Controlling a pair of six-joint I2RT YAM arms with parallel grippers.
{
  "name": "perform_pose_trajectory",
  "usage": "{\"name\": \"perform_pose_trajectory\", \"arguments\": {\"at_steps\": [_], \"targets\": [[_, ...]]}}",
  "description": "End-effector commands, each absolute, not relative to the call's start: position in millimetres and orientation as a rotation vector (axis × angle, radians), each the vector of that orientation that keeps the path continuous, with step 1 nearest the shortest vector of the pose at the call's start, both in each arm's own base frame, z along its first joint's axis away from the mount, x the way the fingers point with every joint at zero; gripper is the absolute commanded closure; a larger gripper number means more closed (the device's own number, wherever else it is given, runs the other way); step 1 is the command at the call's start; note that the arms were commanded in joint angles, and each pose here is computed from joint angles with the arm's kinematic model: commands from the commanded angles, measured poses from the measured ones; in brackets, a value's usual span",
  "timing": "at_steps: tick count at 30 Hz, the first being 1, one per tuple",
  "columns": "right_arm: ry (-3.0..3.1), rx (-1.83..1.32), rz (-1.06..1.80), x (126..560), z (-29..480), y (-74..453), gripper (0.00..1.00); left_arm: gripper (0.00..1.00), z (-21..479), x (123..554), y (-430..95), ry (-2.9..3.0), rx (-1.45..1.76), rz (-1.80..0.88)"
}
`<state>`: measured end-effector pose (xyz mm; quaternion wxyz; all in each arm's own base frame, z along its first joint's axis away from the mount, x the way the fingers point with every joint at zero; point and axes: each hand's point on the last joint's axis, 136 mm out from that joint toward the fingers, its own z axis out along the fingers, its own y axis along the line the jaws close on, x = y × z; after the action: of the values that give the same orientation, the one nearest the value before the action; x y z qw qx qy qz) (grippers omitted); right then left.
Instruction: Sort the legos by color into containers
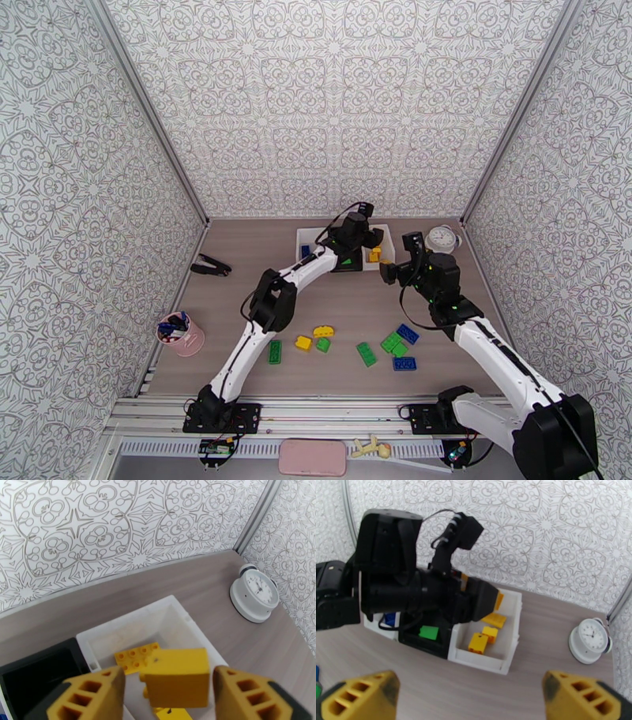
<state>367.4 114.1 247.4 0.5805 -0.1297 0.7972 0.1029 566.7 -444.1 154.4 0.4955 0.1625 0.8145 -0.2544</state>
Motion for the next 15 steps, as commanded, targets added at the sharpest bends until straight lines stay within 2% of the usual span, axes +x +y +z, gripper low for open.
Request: {"name": "perform_pose_trajectory", "arguments": {"at_steps": [1, 8, 15], "targets": [[1.878, -0.253, 0.235, 365.5, 248.3, 106.9, 0.0, 0.23, 199.3, 556.1, -436.6, 1.916, 0.434, -0.639], [1.897, -0.226, 0.231, 366.3, 244.1, 104.2, 0.0, 0.02, 225.3, 519.9, -406.4, 1.883, 0.45, -0.622], [1.891, -0.368, 0.351, 365.6, 240.1, 131.8, 0.0, 0.0, 228.1, 466.5, -344.8, 1.951, 0.33, -0.547]]}}
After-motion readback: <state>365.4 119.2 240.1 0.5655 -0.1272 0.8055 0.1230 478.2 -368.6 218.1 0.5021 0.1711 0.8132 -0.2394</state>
